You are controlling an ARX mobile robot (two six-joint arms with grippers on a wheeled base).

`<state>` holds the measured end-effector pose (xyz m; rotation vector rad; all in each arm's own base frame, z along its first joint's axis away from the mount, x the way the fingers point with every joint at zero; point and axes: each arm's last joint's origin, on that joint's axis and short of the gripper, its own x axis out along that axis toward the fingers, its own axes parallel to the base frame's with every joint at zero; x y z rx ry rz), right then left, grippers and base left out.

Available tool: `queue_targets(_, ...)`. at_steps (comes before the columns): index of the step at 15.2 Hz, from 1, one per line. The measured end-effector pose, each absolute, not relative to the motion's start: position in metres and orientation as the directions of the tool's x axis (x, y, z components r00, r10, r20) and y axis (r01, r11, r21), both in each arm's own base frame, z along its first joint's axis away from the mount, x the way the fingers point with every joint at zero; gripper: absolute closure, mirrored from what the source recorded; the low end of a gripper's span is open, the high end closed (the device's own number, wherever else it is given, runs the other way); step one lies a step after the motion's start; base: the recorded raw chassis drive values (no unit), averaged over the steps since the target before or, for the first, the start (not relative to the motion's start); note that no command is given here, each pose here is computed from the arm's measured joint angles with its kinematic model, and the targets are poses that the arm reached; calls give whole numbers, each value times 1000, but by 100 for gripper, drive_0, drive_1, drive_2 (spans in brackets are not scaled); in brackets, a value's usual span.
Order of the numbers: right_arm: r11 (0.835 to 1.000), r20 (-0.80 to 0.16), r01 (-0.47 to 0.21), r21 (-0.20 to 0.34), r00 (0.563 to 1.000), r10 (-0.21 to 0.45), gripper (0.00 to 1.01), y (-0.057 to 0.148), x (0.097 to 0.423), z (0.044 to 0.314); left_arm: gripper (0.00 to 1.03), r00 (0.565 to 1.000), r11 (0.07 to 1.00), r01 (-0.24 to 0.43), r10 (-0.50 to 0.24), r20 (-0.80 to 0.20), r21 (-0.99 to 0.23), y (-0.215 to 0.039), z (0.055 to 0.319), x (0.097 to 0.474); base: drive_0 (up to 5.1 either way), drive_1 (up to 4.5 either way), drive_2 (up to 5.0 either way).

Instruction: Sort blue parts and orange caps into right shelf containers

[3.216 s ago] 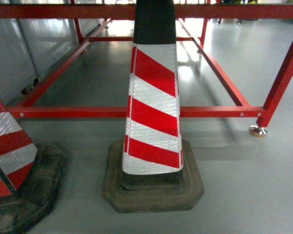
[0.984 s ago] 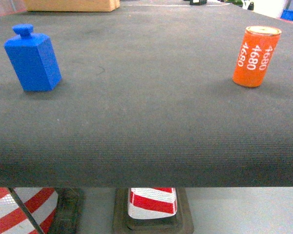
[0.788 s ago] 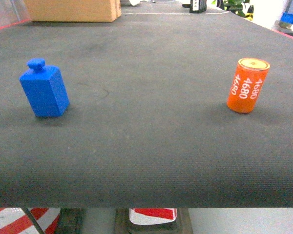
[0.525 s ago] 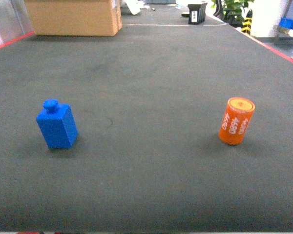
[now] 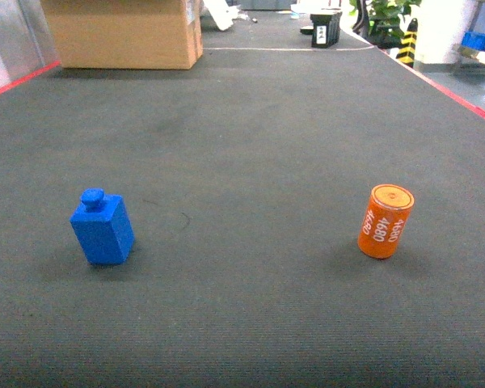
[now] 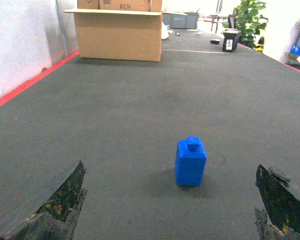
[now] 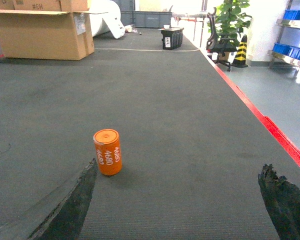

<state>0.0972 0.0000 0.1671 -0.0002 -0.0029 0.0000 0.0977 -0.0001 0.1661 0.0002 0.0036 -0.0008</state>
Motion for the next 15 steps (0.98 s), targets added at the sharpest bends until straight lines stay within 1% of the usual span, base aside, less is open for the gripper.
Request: queue_targets(15, 1000, 2, 0, 0, 1000, 0, 3, 0, 97, 167, 5, 1000, 1000, 1, -1, -4, 0, 0, 166, 98, 0, 0, 0)
